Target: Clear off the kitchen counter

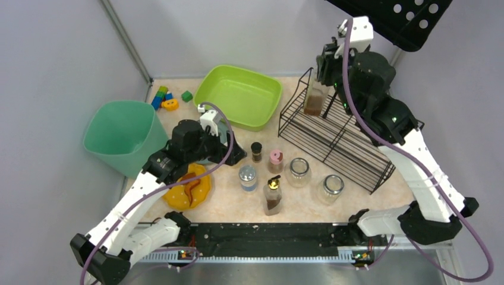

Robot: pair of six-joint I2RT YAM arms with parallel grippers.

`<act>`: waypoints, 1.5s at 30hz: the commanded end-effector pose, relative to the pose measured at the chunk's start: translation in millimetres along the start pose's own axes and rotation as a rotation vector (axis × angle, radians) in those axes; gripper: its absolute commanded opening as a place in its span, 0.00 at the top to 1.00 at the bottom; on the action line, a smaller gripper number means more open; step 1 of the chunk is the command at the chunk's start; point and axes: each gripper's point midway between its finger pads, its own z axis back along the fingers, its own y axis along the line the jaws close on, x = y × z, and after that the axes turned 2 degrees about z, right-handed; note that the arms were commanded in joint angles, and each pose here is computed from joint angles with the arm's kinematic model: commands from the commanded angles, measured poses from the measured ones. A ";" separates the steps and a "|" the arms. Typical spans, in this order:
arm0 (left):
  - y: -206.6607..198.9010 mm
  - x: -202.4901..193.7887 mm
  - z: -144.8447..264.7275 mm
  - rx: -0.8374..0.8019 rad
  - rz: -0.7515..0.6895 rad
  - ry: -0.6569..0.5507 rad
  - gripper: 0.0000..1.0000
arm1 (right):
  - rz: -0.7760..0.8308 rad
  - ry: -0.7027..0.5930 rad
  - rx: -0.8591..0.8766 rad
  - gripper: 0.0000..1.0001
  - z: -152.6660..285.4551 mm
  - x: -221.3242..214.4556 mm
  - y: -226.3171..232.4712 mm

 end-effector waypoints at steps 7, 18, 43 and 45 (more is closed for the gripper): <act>-10.2 6.0 1.6 -0.057 -0.010 -0.039 0.01 | -0.071 -0.281 -0.173 1.00 -39.7 89.9 -60.4; -10.4 2.8 -0.5 -0.067 -0.002 -0.034 0.01 | -0.074 -0.286 -0.218 1.00 -94.9 71.6 -86.5; -10.2 -0.9 -5.9 -0.072 0.014 -0.010 0.01 | -0.208 -0.149 -0.310 1.00 -149.4 -46.3 -96.7; -9.5 -1.4 -6.9 -0.070 0.014 -0.007 0.01 | -0.211 -0.137 -0.315 1.00 -154.9 -55.3 -95.9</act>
